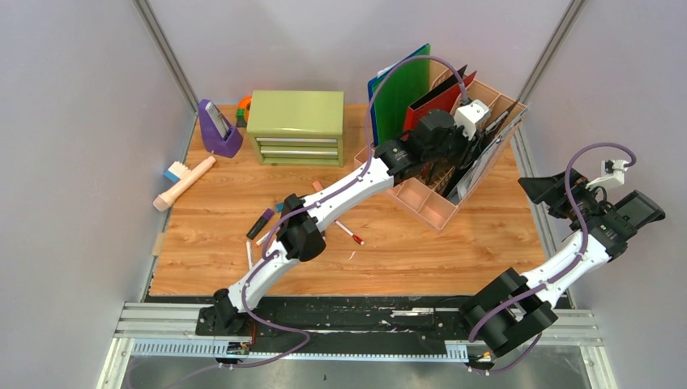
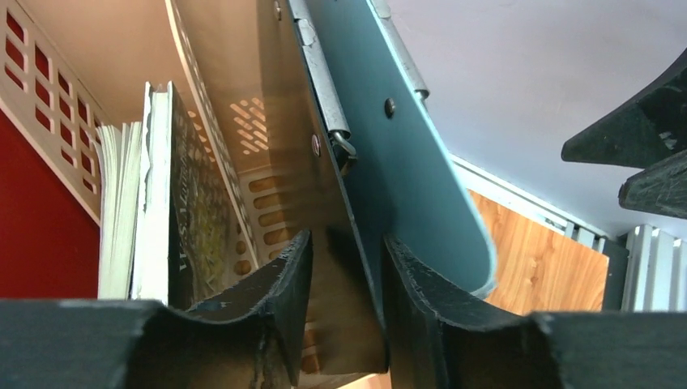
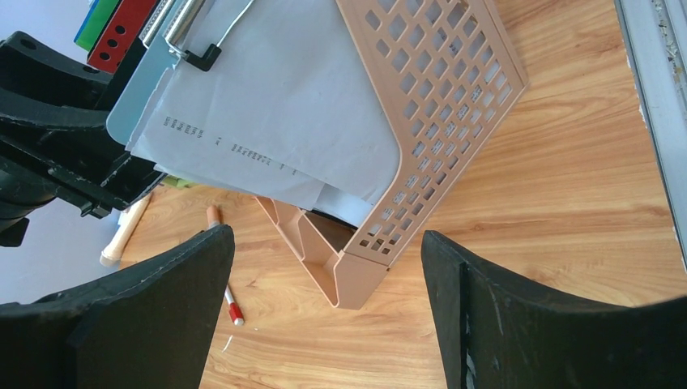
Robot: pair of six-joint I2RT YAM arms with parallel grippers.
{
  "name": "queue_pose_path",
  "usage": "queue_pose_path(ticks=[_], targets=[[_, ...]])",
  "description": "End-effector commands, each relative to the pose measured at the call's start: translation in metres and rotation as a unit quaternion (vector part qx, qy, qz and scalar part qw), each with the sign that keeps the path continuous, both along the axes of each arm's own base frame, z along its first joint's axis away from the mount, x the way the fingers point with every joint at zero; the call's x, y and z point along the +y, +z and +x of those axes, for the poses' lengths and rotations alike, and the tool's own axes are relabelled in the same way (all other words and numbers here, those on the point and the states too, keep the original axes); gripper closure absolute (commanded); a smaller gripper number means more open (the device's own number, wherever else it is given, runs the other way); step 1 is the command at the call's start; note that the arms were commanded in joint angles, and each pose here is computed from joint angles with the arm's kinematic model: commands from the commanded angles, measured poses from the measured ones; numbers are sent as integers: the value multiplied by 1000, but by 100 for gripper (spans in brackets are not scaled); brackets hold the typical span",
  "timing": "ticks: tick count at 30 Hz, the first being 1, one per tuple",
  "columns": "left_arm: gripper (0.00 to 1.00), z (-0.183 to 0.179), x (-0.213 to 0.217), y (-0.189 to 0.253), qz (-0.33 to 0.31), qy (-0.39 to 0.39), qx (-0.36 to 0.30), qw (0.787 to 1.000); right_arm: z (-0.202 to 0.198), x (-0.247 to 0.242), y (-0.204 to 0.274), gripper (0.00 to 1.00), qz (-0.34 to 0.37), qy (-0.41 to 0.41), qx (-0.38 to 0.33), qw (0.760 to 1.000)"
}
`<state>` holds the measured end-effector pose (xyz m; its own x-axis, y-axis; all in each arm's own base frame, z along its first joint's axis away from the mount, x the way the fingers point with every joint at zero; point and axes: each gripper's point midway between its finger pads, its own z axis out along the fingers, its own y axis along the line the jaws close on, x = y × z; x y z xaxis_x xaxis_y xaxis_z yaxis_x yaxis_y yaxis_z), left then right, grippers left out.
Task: Organize the desk
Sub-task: Place the folder in the storage box.
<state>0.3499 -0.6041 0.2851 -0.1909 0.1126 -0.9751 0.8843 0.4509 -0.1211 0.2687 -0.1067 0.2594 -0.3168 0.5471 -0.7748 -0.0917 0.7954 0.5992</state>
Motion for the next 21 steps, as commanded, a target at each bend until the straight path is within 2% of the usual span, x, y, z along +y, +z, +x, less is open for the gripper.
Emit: queue_pose_path(ticks=[1, 8, 11, 13, 16, 17, 18, 21], targets=[[53, -10, 4, 49, -30, -14, -51, 998, 0, 1, 5, 13, -13, 13, -18, 1000], [33, -21, 26, 92, -30, -19, -84, 996, 0, 3, 5, 13, -8, 18, -19, 1000], [27, -31, 40, 110, -23, -27, -97, 995, 0, 6, 6, 13, -5, 27, -23, 999], [21, -34, 52, 118, -6, -27, -117, 993, -1, 6, 8, 13, -5, 27, -24, 999], [7, -33, 71, 114, 38, -16, -145, 989, -2, 11, 12, 12, -9, 37, -33, 999], [4, -37, 81, 128, 36, -12, -156, 987, -3, 13, 14, 11, -12, 41, -38, 998], [1, -34, 87, 117, 59, -7, -160, 985, -4, 15, 16, 10, -15, 45, -41, 998], [0, -40, 114, 129, 83, 7, -184, 979, -5, 22, 18, 7, -27, 54, -51, 997]])
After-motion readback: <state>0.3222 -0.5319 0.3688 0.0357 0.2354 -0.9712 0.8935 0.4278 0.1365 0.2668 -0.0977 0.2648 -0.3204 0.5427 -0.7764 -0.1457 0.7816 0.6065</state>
